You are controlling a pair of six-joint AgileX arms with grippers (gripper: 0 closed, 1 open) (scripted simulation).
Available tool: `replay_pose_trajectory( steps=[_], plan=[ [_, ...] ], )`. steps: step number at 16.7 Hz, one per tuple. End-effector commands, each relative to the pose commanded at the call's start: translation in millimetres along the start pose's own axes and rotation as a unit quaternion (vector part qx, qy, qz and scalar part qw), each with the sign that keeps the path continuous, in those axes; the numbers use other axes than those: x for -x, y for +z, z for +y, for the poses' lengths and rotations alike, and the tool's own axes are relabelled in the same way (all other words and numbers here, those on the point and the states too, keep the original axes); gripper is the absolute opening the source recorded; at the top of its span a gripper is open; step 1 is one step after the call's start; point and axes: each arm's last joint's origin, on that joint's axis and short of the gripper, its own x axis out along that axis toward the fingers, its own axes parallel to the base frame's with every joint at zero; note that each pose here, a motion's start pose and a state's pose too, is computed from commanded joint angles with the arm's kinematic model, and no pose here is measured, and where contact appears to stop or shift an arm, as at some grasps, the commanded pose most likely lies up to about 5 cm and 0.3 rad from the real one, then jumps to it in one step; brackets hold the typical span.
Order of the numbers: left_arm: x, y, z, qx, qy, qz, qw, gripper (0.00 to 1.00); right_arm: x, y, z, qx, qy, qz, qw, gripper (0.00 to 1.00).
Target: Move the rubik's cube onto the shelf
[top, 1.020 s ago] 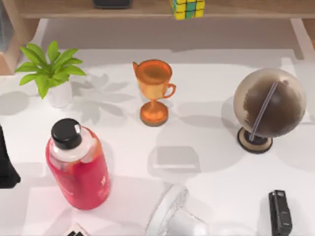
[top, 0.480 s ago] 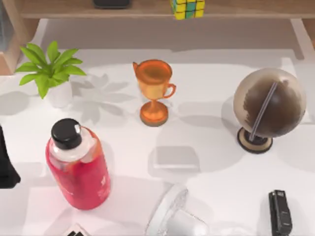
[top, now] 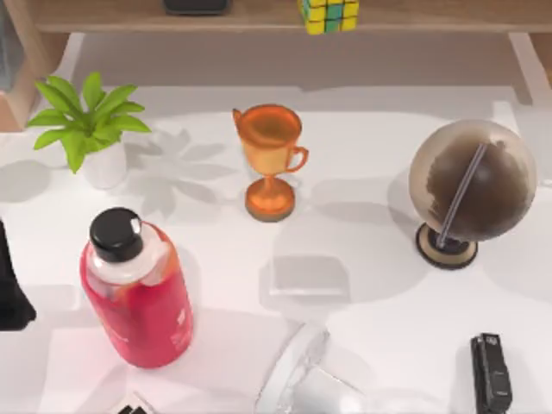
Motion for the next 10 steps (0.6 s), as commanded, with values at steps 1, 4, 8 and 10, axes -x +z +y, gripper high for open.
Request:
replay_pose_trajectory(
  steps=[1, 4, 8, 10],
  plan=[
    [0.0, 0.0, 0.0, 0.0, 0.0, 0.0, 1.0, 1.0, -2.8, 0.4, -0.5, 0.0, 0.0, 0.0, 1.0, 0.0],
    [0.0, 0.0, 0.0, 0.0, 0.0, 0.0, 1.0, 1.0, -1.2, -0.3, -0.5, -0.002, 0.001, 0.001, 1.0, 0.0],
    [0.0, 0.0, 0.0, 0.0, 0.0, 0.0, 1.0, 1.0, -20.8, 0.3, 5.3, -0.006, 0.01, -0.003, 1.0, 0.0],
    [0.0, 0.0, 0.0, 0.0, 0.0, 0.0, 1.0, 1.0, -42.6, -2.2, 0.6, 0.0, 0.0, -0.001, 1.0, 0.0]
  ],
)
